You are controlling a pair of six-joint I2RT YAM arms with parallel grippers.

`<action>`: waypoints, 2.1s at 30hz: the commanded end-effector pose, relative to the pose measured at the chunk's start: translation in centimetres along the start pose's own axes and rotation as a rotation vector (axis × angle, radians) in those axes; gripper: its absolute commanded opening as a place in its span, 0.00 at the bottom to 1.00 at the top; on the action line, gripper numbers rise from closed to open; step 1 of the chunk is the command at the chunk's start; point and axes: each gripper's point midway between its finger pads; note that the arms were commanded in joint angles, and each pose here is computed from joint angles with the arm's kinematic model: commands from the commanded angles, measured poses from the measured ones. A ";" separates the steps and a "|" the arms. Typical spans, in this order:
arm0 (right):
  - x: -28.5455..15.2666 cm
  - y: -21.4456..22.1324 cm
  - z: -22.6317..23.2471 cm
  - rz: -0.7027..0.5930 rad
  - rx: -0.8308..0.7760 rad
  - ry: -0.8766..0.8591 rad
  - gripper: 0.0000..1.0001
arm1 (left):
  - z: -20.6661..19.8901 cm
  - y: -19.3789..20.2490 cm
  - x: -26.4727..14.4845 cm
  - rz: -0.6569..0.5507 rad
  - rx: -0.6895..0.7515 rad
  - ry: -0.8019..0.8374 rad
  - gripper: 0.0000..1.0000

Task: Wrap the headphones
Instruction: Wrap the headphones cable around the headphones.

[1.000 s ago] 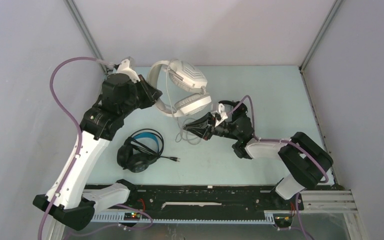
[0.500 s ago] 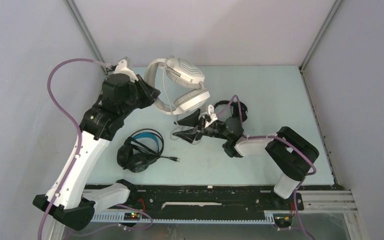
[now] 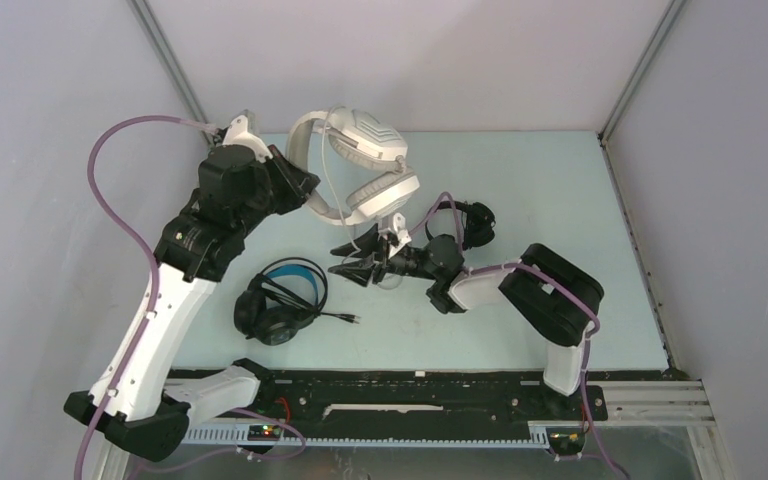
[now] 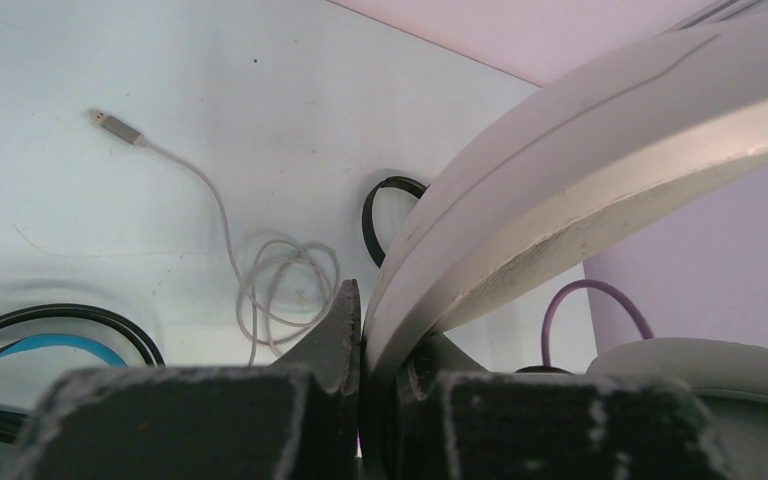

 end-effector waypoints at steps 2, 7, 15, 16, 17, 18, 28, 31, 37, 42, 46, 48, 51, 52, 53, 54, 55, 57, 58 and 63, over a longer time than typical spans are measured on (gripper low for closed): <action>1.3 -0.3 -0.2 -0.060 -0.030 0.015 0.41 | -4.9 -4.4 -3.1 -0.134 -0.085 0.182 0.00; 1.6 1.0 -0.4 -0.050 0.001 0.029 0.26 | -5.3 -4.4 -3.5 -0.130 -0.102 0.209 0.00; 0.6 1.2 -2.4 -0.048 0.041 0.073 0.00 | -7.1 -3.4 -5.2 -0.066 -0.103 0.315 0.00; 0.3 0.9 -2.7 -0.052 0.039 0.089 0.00 | -7.2 -3.3 -5.5 -0.065 -0.077 0.327 0.00; -0.1 0.7 -3.2 -0.053 0.035 0.108 0.00 | -7.3 -3.1 -5.8 -0.061 -0.037 0.342 0.00; -0.6 0.4 -3.5 -0.054 0.032 0.124 0.00 | -7.2 -2.8 -5.9 -0.053 0.003 0.352 0.00; -7.5 -2.2 -7.1 -0.023 0.048 0.273 0.00 | -3.3 -0.9 -4.9 0.043 0.334 0.236 0.00; -8.4 -2.0 -7.6 0.001 0.054 0.304 0.00 | -3.1 -2.5 -5.1 -0.034 0.298 0.206 0.00; -8.4 -0.4 -7.1 0.016 0.090 0.290 0.00 | -4.4 -5.0 -6.0 -0.169 0.085 0.245 0.00; -7.9 -0.1 -6.5 0.008 0.086 0.269 0.00 | -5.1 -6.4 -6.6 -0.254 -0.026 0.291 0.00; -7.6 -0.3 -5.9 0.005 0.082 0.245 0.00 | -4.9 -7.1 -6.3 -0.275 -0.019 0.268 0.00; -7.7 -0.3 -6.0 0.003 0.096 0.250 0.00 | -5.3 -6.7 -6.3 -0.247 0.012 0.291 0.00; -8.2 -0.5 -6.4 -0.001 0.098 0.271 0.00 | -4.6 -6.4 -6.3 -0.227 0.072 0.254 0.00; -8.4 -0.6 -6.6 -0.001 0.097 0.279 0.00 | -3.9 -6.5 -6.3 -0.228 0.088 0.217 0.00; -8.6 -0.6 -6.7 0.000 0.096 0.286 0.00 | -3.0 -6.9 -6.4 -0.248 0.096 0.169 0.00; -8.8 -0.7 -6.9 -0.002 0.093 0.296 0.00 | -2.4 -7.2 -6.7 -0.265 0.104 0.134 0.00; -8.9 -0.8 -7.0 -0.004 0.092 0.301 0.00 | -1.9 -7.5 -6.8 -0.280 0.101 0.113 0.00; -8.9 -0.8 -7.0 -0.007 0.092 0.305 0.00 | -1.5 -7.8 -7.1 -0.307 0.084 0.099 0.00; -8.8 -0.9 -7.0 -0.008 0.092 0.305 0.00 | -1.7 -7.8 -7.2 -0.307 0.077 0.109 0.00; -8.6 -0.4 -6.7 -0.001 0.097 0.298 0.00 | -2.7 -7.3 -6.8 -0.284 0.043 0.167 0.00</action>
Point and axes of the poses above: each gripper's point midway between its finger pads, its own x axis out along the fingers, its own z axis along the line the jaws close on, y = z × x, and after that the axes turned 6 degrees about -x, right-handed
